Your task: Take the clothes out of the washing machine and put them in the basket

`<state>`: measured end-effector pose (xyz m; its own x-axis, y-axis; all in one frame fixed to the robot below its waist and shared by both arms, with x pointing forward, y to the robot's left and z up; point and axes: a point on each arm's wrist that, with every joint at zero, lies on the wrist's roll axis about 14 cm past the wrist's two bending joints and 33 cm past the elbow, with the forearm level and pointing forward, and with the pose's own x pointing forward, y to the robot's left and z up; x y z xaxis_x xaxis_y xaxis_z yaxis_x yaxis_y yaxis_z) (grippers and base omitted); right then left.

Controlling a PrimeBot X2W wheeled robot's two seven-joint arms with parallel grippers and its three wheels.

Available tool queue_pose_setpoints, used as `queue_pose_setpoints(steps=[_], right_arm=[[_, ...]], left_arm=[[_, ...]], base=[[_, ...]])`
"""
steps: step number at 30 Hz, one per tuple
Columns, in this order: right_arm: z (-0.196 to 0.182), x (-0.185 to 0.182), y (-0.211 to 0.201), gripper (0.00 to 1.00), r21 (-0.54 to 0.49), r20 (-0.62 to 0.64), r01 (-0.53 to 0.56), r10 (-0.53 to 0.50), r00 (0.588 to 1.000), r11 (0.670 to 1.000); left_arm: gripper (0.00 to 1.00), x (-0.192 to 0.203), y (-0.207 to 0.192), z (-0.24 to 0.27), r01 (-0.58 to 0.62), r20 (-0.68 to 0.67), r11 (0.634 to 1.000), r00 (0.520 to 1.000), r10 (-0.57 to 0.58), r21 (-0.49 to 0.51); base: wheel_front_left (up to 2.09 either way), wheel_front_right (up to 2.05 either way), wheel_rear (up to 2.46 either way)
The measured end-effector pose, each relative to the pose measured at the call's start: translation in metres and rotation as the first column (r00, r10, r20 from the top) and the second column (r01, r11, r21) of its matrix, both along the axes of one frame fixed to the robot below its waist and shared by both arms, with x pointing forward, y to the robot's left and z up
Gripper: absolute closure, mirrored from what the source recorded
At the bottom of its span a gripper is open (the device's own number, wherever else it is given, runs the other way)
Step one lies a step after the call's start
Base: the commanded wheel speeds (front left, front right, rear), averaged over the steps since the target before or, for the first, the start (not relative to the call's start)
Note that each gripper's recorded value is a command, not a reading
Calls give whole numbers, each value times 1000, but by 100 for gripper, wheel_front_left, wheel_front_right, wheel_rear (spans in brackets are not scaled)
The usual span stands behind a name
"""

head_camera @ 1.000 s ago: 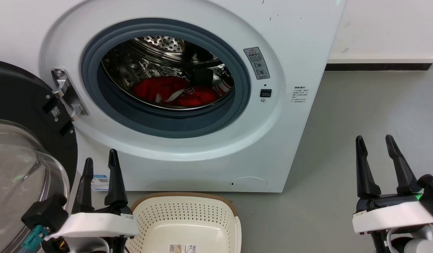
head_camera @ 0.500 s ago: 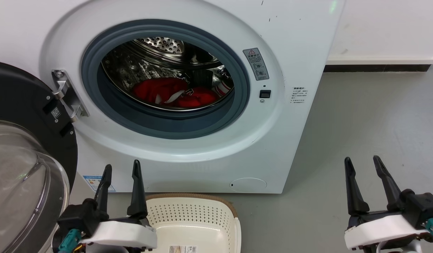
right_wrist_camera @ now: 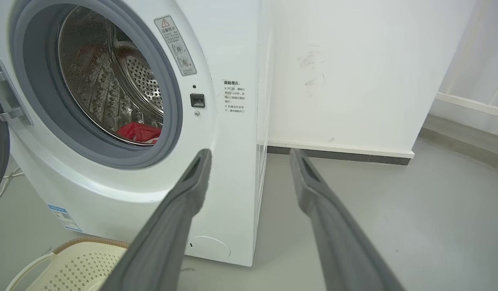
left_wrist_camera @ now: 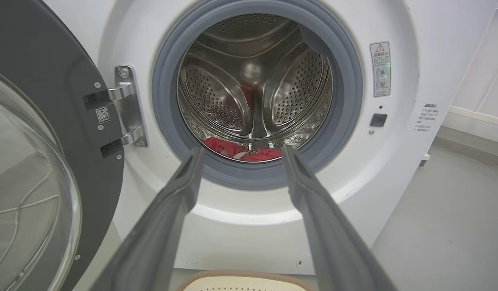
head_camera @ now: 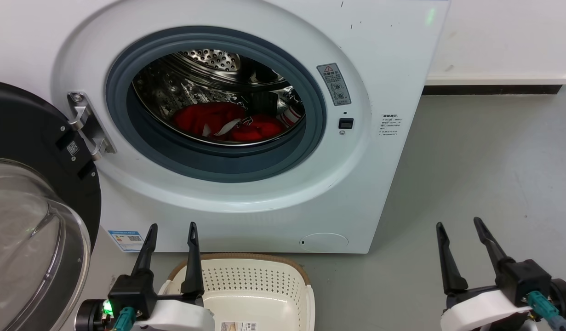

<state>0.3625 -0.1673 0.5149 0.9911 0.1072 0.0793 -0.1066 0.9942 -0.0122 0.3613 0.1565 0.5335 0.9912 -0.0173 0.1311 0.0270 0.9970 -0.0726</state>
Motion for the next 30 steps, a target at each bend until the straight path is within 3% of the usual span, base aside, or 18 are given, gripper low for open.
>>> queue_pose_setpoints(steps=[7,14,30], right_arm=[[-1,-1,6,0,-36,7,-18,18,1000,999],[-11,-1,-3,0,4,-19,10,-9,1000,1000],[-20,-3,-5,0,-43,-33,8,-9,999,999]], left_arm=[[0,-2,-3,-5,1,-5,999,1000,-1,47],[0,-2,9,-13,-42,-24,999,999,42,5],[0,-6,2,-22,-1,-29,994,1000,4,107]], base=[[0,0,0],[0,0,0],[0,0,0]])
